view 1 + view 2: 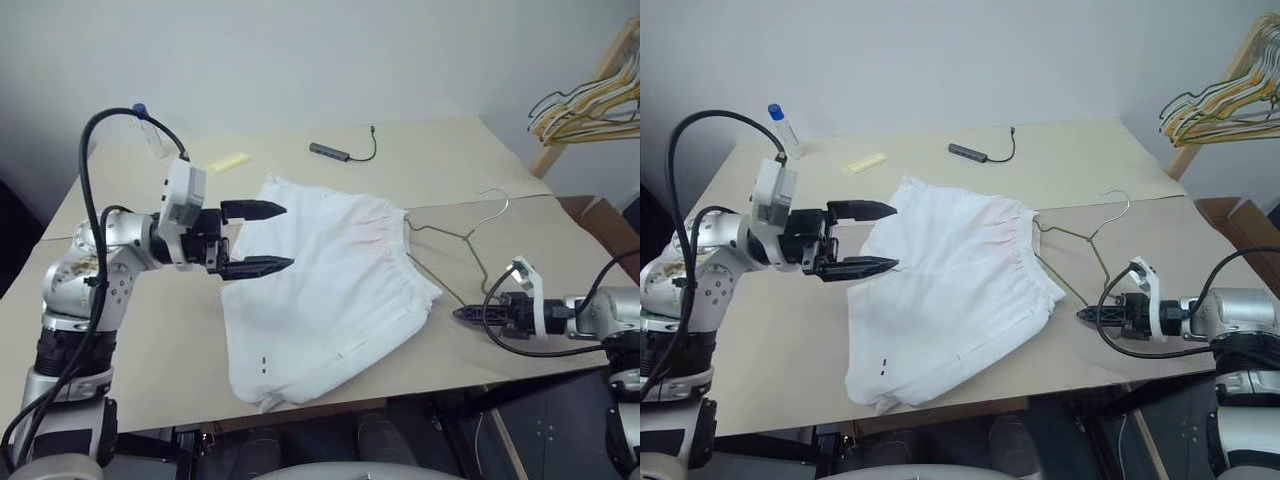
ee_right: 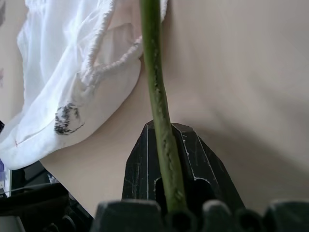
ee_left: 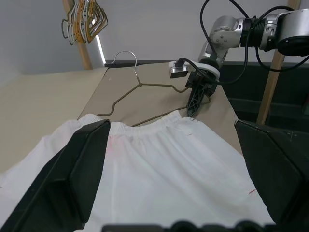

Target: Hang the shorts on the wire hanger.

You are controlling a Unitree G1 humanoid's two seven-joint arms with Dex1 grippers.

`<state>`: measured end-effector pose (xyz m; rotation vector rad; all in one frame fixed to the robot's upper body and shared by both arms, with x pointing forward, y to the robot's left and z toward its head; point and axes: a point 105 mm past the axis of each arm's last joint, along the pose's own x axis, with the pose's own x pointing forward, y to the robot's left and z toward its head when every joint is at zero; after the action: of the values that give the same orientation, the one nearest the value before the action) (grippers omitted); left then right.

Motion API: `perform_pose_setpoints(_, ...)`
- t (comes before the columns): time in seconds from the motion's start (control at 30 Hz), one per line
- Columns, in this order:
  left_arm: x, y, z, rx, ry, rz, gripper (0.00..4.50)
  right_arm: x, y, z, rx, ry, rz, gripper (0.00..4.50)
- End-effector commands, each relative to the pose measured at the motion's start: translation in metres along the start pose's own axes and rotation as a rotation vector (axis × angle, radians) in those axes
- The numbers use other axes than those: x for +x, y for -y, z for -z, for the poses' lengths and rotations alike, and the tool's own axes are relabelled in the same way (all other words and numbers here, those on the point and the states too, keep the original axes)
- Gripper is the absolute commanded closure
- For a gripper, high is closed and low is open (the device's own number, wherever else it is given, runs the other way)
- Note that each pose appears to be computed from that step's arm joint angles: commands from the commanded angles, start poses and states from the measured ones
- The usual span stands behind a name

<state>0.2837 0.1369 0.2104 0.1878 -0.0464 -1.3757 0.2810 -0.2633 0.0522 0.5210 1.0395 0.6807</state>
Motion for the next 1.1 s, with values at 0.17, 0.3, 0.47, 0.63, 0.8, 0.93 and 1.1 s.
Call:
perform_pose_setpoints(0.17, -0.011, 0.003, -0.016, 0.071, 0.005, -0.038, 0.04, -0.017, -0.014, 0.009, -0.088, -0.127, -0.07, 4.5)
perform_pose_setpoints(0.3, -0.012, 0.005, -0.016, 0.072, 0.005, -0.044, 0.04, -0.025, -0.028, 0.023, -0.116, -0.206, -0.116, 4.5)
perform_pose_setpoints(0.47, -0.012, 0.007, -0.015, 0.068, 0.009, -0.048, 0.04, -0.028, -0.034, 0.033, -0.113, -0.226, -0.116, 4.5)
perform_pose_setpoints(0.63, -0.008, 0.005, -0.015, 0.071, 0.015, -0.036, 0.04, -0.026, -0.016, 0.012, -0.058, -0.106, -0.03, 4.5)
perform_pose_setpoints(0.8, -0.007, 0.004, -0.017, 0.077, 0.017, -0.033, 0.04, -0.026, -0.012, 0.011, -0.038, -0.091, -0.025, 4.5)
perform_pose_setpoints(0.93, -0.008, 0.005, -0.017, 0.078, 0.015, -0.034, 0.04, -0.027, -0.01, 0.004, 0.003, -0.027, -0.035, 4.5)
perform_pose_setpoints(1.1, -0.007, 0.005, -0.016, 0.077, 0.015, -0.033, 0.04, -0.02, -0.009, -0.001, 0.017, 0.004, -0.045, 4.5)
